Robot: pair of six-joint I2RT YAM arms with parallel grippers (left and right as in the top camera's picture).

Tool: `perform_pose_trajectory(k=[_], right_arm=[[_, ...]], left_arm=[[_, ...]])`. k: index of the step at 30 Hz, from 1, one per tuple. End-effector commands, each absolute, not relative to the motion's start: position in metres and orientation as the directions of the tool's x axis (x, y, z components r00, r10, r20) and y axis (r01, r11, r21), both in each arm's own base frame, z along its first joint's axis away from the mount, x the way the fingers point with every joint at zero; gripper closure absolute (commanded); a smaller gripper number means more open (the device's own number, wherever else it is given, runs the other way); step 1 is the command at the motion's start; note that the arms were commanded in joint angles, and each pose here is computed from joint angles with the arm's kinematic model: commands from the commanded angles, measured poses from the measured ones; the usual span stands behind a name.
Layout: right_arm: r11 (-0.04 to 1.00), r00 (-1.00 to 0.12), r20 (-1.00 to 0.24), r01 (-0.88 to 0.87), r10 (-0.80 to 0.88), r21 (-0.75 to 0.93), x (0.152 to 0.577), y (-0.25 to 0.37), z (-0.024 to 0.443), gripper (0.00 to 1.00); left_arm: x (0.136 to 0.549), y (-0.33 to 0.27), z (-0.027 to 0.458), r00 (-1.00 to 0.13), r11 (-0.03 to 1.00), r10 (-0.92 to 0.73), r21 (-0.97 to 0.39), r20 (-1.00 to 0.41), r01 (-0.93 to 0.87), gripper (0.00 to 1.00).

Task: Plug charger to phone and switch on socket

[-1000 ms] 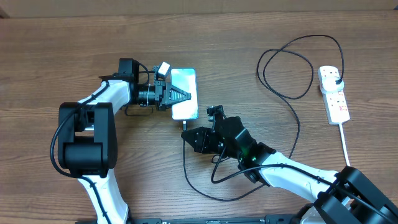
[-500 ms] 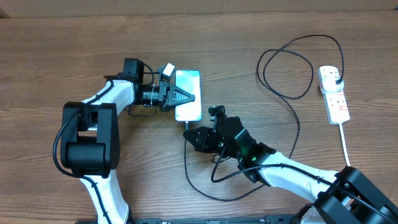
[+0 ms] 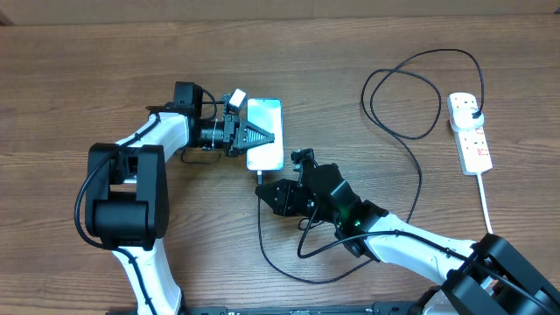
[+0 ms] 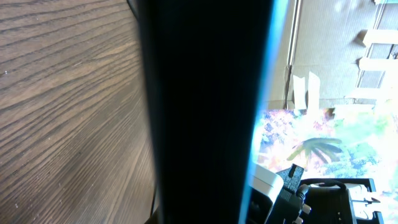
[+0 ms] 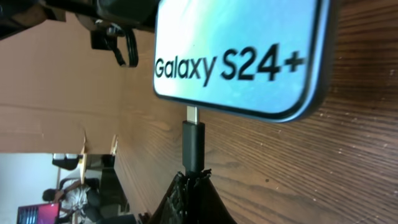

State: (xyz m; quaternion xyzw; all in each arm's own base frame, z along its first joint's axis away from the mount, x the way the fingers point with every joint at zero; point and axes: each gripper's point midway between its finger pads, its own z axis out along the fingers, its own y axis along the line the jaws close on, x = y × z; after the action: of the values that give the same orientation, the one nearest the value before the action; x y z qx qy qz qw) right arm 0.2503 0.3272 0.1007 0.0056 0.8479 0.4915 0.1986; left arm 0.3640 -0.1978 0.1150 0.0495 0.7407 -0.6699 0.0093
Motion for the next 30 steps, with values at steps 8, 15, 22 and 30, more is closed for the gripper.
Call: perform_pose_trajectory(k=[8, 15, 22, 30], right_arm=[[0.525, -0.912, -0.356, -0.206, 0.201, 0.825, 0.252, 0.325, 0.101, 0.96], [0.528, -0.909, -0.356, -0.198, 0.216, 0.826, 0.258, 0.321, 0.101, 0.96], [0.527, -0.909, -0.355, -0.197, 0.216, 0.827, 0.258, 0.32, 0.101, 0.96], [0.531, -0.907, -0.358, -0.195, 0.224, 0.825, 0.26, 0.319, 0.101, 0.96]], left_arm=[[0.362, -0.198, 0.138, -0.991, 0.043, 0.066, -0.992, -0.114, 0.117, 0.96], [0.362, -0.198, 0.138, -0.991, 0.046, 0.064, -0.992, -0.114, 0.117, 0.96], [0.363, -0.198, 0.138, -0.99, 0.046, 0.065, -0.99, -0.129, 0.132, 0.96], [0.363, -0.198, 0.138, -0.99, 0.046, 0.065, -0.99, -0.129, 0.132, 0.96]])
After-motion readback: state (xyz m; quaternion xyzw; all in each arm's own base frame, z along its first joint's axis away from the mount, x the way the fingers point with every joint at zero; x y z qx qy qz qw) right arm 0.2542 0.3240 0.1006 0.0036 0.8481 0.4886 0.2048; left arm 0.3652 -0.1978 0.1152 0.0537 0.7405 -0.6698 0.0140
